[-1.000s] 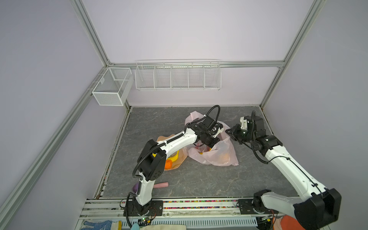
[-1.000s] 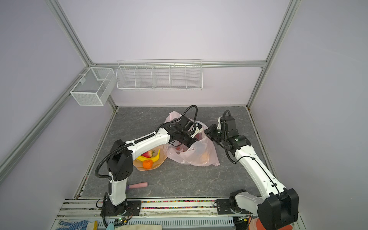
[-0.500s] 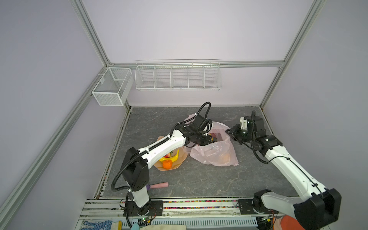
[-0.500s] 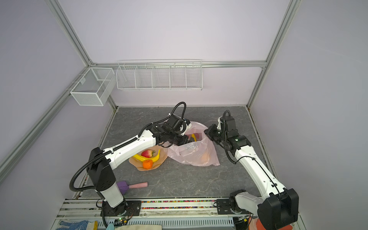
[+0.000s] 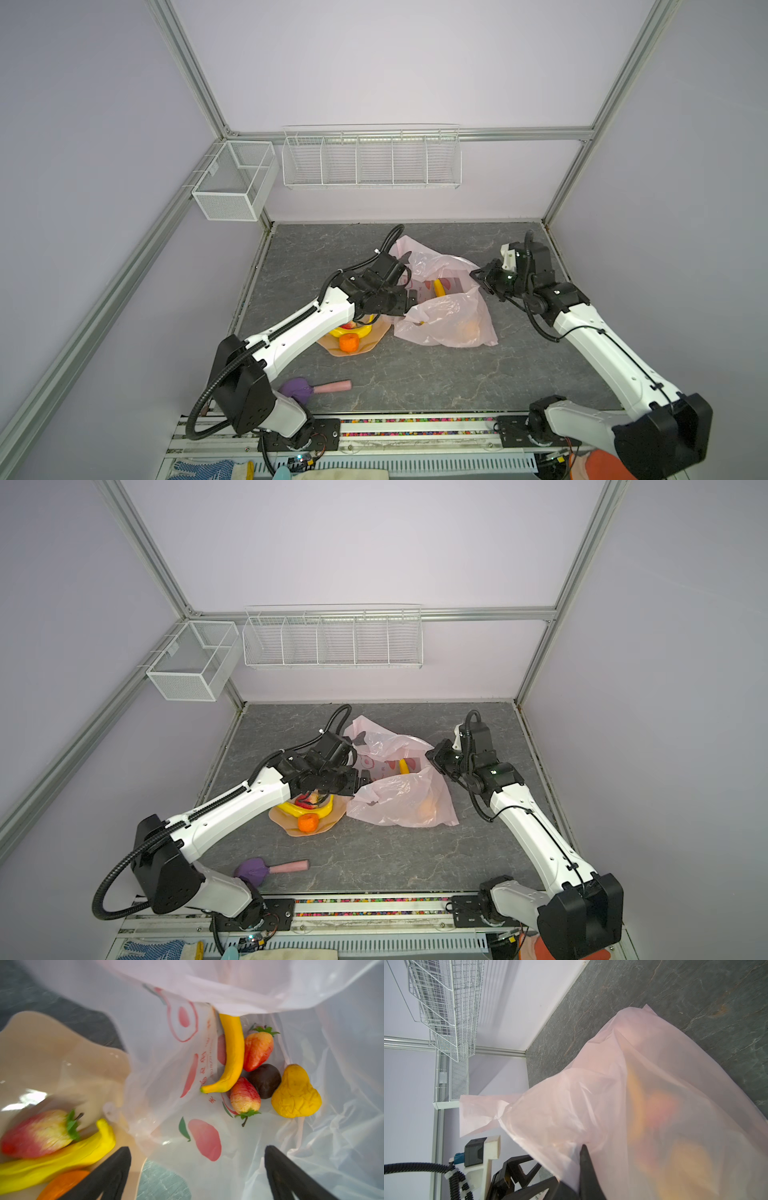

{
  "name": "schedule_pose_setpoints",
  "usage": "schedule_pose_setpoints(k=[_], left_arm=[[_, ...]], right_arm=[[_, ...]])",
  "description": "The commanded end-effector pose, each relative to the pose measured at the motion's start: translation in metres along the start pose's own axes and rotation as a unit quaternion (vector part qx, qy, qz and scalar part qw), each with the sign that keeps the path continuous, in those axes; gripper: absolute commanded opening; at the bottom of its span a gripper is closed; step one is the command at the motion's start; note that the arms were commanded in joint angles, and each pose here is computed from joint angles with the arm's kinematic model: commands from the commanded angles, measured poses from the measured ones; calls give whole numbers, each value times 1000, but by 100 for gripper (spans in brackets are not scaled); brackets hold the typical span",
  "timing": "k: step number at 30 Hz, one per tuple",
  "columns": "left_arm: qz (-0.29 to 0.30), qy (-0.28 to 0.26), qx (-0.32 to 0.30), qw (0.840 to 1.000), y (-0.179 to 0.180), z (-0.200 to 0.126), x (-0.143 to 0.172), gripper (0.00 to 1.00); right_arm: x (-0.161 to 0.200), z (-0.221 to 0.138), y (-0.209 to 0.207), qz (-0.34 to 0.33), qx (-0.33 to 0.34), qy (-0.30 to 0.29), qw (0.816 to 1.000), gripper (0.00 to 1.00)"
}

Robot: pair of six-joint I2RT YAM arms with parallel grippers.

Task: Place the fruits into the plastic bag
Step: Place the fruit in the plastic bag.

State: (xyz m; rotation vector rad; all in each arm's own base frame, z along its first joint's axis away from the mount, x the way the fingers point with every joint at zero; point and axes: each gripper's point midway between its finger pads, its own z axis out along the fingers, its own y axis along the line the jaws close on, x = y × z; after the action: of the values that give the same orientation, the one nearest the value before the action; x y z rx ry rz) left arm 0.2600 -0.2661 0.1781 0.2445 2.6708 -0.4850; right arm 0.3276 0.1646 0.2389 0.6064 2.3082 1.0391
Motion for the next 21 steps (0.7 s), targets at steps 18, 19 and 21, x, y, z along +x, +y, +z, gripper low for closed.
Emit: schedule_pose_setpoints(k=[18,19,21], left_arm=[[-209,27,-168,963,135,1,28,94],[-213,26,-164,963,136,4,25,94],[-222,30,-158,962,137,12,20,93]], right_arm=[[1,3,4,-5,-9,9,1000,7],[1,3,4,-5,-9,9,1000,7],[1,3,4,-4,-9,8,1000,7]])
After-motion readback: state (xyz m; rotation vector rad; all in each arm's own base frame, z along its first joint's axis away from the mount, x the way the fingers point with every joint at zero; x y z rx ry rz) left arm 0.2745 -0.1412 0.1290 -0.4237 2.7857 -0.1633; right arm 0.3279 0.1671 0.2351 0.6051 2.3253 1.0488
